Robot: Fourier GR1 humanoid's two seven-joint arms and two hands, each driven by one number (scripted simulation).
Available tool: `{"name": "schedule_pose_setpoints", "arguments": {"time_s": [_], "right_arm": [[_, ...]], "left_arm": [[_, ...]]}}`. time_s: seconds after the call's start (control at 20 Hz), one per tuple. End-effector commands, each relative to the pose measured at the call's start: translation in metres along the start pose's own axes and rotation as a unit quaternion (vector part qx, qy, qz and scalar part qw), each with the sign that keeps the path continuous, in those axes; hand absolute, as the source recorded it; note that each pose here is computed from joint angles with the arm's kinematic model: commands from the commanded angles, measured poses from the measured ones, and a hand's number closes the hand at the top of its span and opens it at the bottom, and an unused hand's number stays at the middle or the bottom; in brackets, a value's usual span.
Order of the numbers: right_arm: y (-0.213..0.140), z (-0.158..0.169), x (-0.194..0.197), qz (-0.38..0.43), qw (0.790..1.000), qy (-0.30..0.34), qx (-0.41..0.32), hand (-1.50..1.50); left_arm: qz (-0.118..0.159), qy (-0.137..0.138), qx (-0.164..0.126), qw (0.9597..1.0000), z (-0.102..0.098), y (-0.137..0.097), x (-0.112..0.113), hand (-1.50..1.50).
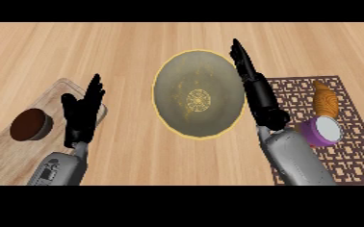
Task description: Pick the can from the placemat and place it in the bowl
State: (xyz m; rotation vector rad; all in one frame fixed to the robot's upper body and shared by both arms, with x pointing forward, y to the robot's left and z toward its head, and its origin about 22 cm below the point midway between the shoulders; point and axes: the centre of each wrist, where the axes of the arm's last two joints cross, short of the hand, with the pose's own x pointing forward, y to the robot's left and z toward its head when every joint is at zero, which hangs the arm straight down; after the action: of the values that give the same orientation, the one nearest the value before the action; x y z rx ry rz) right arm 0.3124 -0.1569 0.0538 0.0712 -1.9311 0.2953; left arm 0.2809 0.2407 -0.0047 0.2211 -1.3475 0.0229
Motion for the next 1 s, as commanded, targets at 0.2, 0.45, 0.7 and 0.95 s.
{"name": "schedule_pose_setpoints", "arguments": {"time_s": [0.2, 0.45, 0.7, 0.95], "right_arm": [[-0.017, -0.001, 0.037, -0.112, 0.991, -0.009, 0.077, -1.5], [-0.064, 0.029, 0.017, 0.152, 0.976, -0.016, -0.155, -1.5], [-0.038, 0.095, 0.049, 0.204, 0.972, -0.037, -0.107, -1.5], [-0.079, 0.105, 0.096, 0.33, 0.94, 0.033, -0.086, -1.5]], "left_arm": [[-0.012, -0.199, 0.035, 0.9793, -0.01, 0.057, 0.083, 0.0], [0.008, -0.201, 0.039, 0.9787, -0.003, 0.077, 0.07, 0.0], [0.019, -0.209, 0.034, 0.9772, -0.009, 0.09, 0.086, 0.0], [0.01, -0.201, 0.043, 0.9786, -0.008, 0.108, 0.072, 0.0]]}}
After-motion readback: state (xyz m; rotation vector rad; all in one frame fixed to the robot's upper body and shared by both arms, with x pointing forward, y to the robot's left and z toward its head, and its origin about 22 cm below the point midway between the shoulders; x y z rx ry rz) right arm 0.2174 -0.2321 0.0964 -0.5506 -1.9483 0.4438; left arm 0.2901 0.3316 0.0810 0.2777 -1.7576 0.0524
